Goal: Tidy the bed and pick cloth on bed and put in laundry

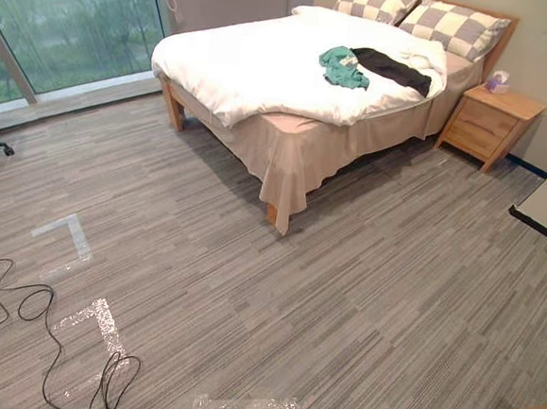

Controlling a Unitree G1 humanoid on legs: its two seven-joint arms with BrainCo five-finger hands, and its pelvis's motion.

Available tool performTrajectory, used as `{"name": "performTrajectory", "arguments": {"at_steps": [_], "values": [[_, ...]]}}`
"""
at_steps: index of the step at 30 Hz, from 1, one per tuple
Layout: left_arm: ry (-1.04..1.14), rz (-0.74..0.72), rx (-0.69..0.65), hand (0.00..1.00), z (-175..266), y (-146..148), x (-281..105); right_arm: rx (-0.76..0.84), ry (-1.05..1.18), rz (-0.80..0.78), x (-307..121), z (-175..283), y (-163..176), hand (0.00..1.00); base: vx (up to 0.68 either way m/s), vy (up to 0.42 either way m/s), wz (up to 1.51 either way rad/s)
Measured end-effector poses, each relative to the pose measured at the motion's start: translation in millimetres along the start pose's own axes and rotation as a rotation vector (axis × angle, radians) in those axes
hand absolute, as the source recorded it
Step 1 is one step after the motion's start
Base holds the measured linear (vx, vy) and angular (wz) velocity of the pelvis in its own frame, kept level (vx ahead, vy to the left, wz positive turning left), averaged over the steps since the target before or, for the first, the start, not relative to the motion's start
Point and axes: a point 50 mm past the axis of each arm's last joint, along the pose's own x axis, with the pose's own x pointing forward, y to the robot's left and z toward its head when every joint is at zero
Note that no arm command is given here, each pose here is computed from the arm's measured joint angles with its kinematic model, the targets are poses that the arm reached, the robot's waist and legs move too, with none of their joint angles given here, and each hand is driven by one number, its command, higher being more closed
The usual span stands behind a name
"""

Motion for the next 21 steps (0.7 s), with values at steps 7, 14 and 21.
{"name": "performTrajectory", "arguments": {"at_steps": [7, 14, 21], "values": [[-0.057, -0.029, 0.042, 0.0, 5.8, 0.2, -0.2, 0.021, -0.008, 0.007, 1.2, 4.2, 2.6, 0.0, 0.08, 0.003, -0.03], [-0.068, -0.03, 0.081, 0.0, 9.4, -0.8, 0.1, 0.041, -0.013, 0.015, 1.9, 6.9, 2.7, 0.0, 0.0, -0.021, 0.02], [-0.103, -0.034, 0.159, 0.0, 14.3, -2.0, 0.1, 0.056, -0.013, 0.013, 1.9, 6.9, 2.5, 0.0, -0.03, -0.032, 0.0]]}}
